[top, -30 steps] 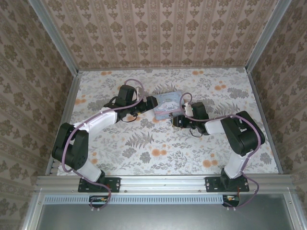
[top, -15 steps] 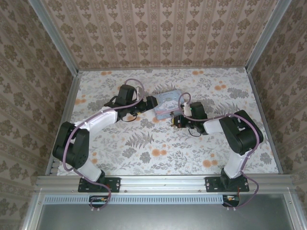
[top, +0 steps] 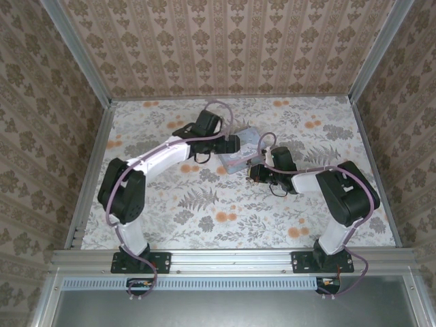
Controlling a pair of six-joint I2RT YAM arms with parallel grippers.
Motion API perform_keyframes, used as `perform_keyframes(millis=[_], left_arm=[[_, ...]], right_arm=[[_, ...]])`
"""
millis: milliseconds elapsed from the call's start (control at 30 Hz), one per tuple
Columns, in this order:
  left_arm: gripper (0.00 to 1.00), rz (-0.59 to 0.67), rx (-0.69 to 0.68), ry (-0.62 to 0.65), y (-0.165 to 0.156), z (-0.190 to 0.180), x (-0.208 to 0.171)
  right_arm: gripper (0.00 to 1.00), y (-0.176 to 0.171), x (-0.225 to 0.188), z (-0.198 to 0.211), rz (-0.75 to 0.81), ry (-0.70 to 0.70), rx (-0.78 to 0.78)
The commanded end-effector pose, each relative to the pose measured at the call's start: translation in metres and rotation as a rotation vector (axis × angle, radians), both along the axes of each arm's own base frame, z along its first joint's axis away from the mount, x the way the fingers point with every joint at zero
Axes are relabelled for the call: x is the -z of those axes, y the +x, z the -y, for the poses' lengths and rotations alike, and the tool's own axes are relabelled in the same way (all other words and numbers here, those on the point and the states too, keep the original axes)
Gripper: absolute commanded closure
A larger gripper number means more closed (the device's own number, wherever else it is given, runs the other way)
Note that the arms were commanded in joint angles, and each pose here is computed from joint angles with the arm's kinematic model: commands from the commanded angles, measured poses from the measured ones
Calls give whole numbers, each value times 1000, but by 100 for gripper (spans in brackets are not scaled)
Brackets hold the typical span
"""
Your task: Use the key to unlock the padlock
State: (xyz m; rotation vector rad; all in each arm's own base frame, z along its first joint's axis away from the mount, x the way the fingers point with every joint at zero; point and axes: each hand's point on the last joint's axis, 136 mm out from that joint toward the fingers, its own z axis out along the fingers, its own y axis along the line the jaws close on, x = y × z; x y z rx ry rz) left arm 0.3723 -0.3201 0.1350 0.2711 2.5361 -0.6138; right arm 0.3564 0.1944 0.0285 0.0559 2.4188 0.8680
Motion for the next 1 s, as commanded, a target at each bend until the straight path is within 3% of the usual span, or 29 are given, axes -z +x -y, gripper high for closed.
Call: perform_keyframes(millis=[0,367,967], left_arm=[[0,9,12,198,-4,-12,20],[0,36,49,404,-16,-7,48],[4,-22,103,436,-37,-4,87]], right_arm=[[100,-11,14,14,-82,-33,78],[100,-9,13,16,-112,26,139],[100,21,-7,25,-61,258,178]])
